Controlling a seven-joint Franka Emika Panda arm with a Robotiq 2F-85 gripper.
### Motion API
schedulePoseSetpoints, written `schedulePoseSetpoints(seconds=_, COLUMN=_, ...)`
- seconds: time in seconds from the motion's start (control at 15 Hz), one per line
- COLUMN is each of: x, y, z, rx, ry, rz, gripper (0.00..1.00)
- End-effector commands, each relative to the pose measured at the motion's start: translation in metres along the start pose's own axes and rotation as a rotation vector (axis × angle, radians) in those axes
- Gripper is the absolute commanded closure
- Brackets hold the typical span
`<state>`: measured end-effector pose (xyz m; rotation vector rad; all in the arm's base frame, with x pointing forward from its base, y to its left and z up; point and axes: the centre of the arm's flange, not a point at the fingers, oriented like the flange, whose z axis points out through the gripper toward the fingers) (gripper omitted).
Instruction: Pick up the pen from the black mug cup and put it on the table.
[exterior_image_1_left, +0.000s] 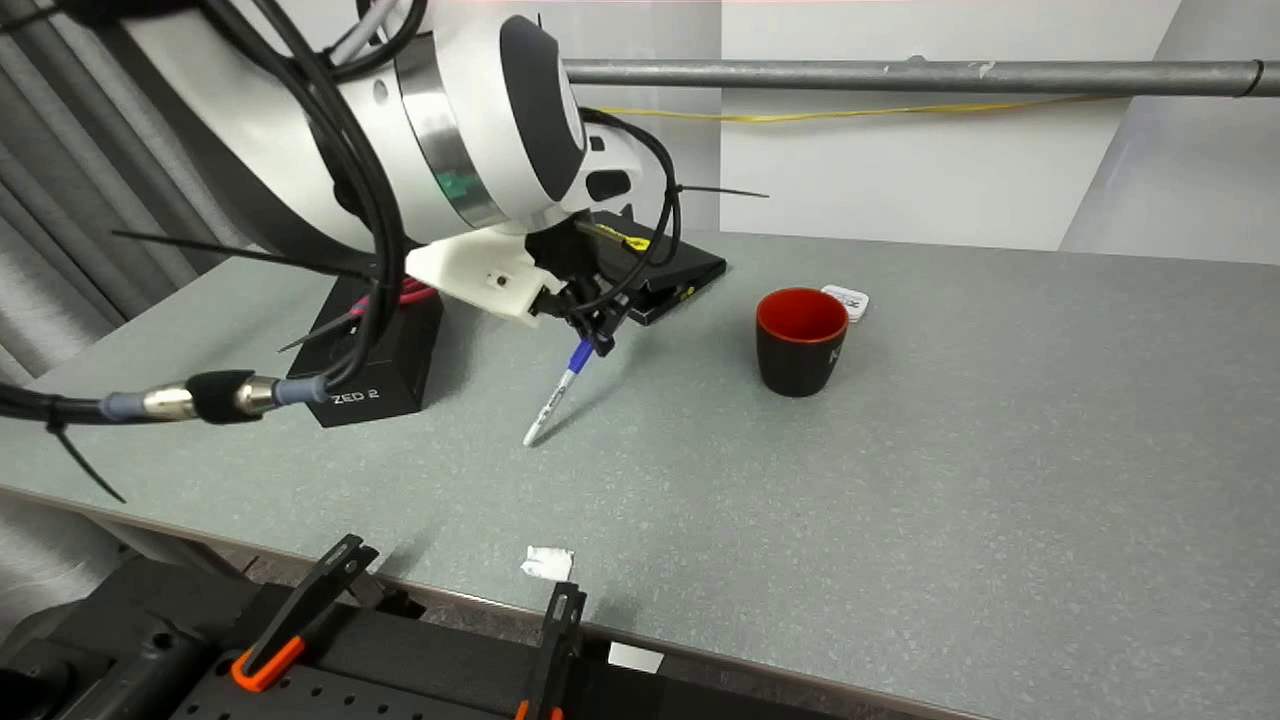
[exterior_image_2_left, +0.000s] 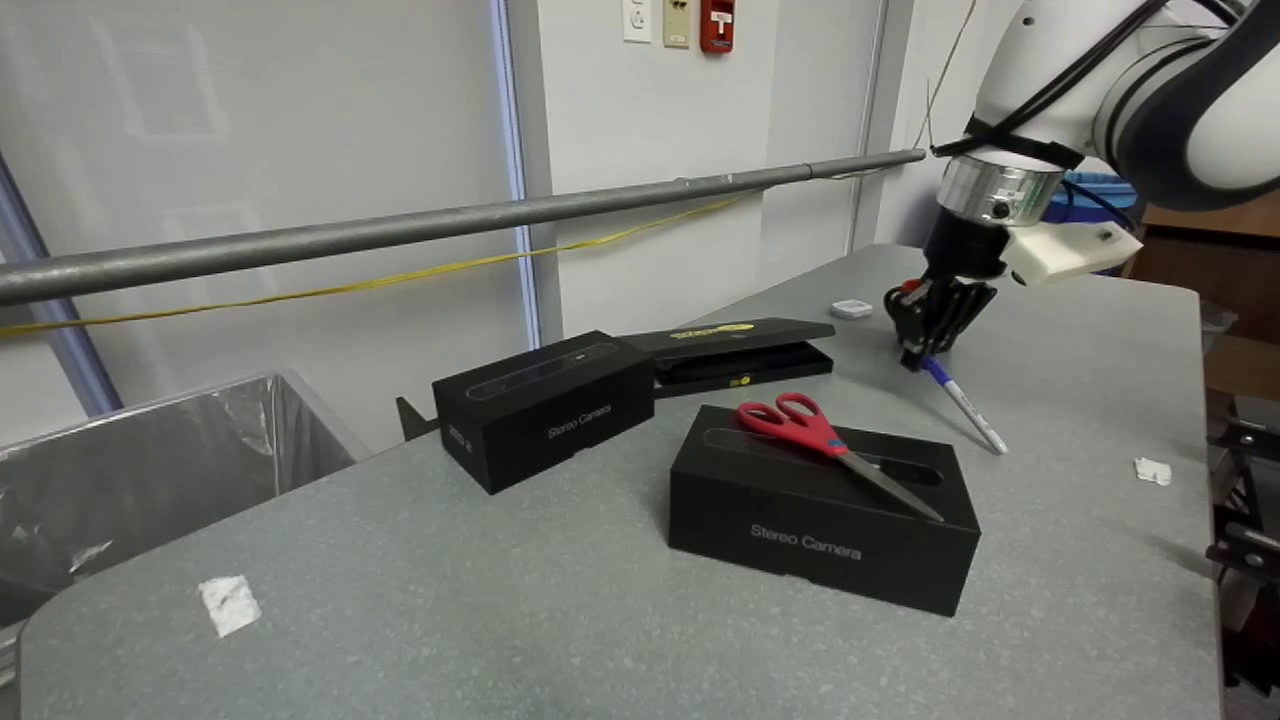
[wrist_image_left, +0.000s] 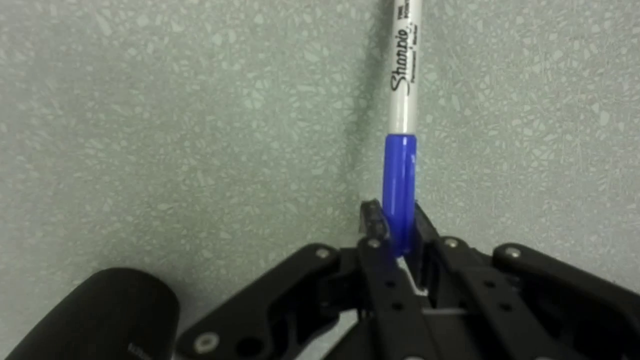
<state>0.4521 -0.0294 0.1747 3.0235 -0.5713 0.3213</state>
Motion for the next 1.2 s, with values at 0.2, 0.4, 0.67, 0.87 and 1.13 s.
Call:
schedulePoseSetpoints(seconds=0.2, x=0.040, y=0.005, z=-0.009, rx=-0.039, ry=0.017, rz=-0.038, gripper=0.38)
schedulePoseSetpoints(seconds=0.4, x=0.045, y=0.005, z=-0.011, rx=-0.043, ry=0.031, rz=-0.041, gripper=0.16)
schedulePoseSetpoints(seconds=0.67, x=0.050, y=0.005, z=-0.013, rx=-0.043, ry=0.045, rz=-0.036, gripper=0.00)
schedulePoseSetpoints(seconds=0.87, x=0.054, y=0.005, z=-0.015, rx=-0.045, ry=0.045, rz=-0.028, gripper=0.00)
schedulePoseSetpoints(seconds=1.13, x=0.044, y=0.003, z=-0.013, rx=-0.031, ry=0.049, rz=-0.023, gripper=0.00)
